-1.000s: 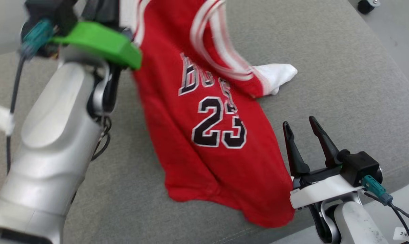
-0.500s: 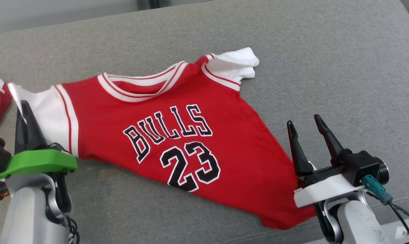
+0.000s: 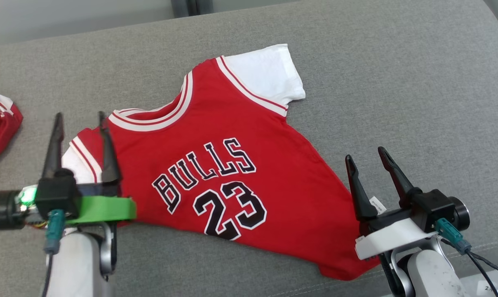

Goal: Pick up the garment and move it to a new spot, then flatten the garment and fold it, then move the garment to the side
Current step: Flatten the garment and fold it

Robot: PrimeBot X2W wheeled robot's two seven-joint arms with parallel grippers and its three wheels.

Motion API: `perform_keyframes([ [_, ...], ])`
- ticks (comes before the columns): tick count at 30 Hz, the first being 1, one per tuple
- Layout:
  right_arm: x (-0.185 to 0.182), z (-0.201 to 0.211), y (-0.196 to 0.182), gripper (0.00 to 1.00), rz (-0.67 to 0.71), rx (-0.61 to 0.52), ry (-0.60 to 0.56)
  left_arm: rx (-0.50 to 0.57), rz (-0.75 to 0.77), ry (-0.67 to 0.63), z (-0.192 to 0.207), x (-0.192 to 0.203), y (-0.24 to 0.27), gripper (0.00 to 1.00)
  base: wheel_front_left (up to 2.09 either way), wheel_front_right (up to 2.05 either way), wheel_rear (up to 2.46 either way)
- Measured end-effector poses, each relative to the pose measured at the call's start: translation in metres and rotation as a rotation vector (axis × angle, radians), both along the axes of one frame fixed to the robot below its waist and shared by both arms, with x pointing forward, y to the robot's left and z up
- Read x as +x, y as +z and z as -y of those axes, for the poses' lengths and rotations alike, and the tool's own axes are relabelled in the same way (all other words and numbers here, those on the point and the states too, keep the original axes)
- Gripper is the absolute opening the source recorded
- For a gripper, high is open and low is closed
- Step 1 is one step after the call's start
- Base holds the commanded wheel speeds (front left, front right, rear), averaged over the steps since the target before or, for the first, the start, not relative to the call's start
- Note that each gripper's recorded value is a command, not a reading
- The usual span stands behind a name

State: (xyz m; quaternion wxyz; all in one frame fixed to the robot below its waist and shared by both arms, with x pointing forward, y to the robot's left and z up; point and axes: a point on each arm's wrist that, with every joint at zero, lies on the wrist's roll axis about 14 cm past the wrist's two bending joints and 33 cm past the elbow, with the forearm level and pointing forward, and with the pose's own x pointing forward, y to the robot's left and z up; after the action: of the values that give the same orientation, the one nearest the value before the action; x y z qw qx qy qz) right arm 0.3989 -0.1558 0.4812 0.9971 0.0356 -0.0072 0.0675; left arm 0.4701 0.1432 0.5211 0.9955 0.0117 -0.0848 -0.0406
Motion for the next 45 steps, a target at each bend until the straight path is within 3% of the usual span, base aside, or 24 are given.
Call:
perform_keyframes([
  [7, -0.006, 0.004, -0.001, 1.0, -0.008, -0.003, -0.011, 0.151, 0.023, -0.374, 0.107, 0.015, 0.001, 1.0, 0.0, 0.0, 0.0],
  [12, -0.001, 0.012, -0.002, 1.0, -0.008, -0.007, -0.034, 0.288, 0.013, -0.542, 0.165, 0.046, -0.004, 1.0, 0.0, 0.0, 0.0],
  [23, 0.012, 0.038, -0.025, 1.0, -0.068, -0.016, -0.106, 0.465, -0.171, -0.675, 0.225, 0.111, -0.054, 1.0, 0.0, 0.0, 0.0],
  [28, 0.018, 0.047, -0.041, 1.0, -0.11, -0.028, -0.129, 0.507, -0.356, -0.727, 0.24, 0.117, -0.108, 1.0, 0.0, 0.0, 0.0],
  [31, 0.021, 0.055, -0.045, 1.0, -0.119, -0.035, -0.148, 0.512, -0.469, -0.749, 0.243, 0.114, -0.14, 1.0, 0.0, 0.0, 0.0],
  [40, 0.017, 0.068, -0.052, 1.0, -0.144, -0.054, -0.184, 0.491, -0.575, -0.761, 0.255, 0.125, -0.159, 1.0, 0.0, 0.0, 0.0],
  [41, 0.017, 0.069, -0.052, 1.0, -0.144, -0.053, -0.188, 0.5, -0.59, -0.758, 0.254, 0.126, -0.162, 0.59, 0.0, 0.0, 0.0],
  [42, 0.016, 0.07, -0.051, 1.0, -0.145, -0.054, -0.191, 0.503, -0.595, -0.756, 0.254, 0.127, -0.162, 0.0, 0.0, 0.0, 0.0],
  [45, 0.016, 0.073, -0.051, 1.0, -0.144, -0.057, -0.201, 0.483, -0.596, -0.738, 0.25, 0.132, -0.162, 0.0, 0.0, 0.0, 0.0],
])
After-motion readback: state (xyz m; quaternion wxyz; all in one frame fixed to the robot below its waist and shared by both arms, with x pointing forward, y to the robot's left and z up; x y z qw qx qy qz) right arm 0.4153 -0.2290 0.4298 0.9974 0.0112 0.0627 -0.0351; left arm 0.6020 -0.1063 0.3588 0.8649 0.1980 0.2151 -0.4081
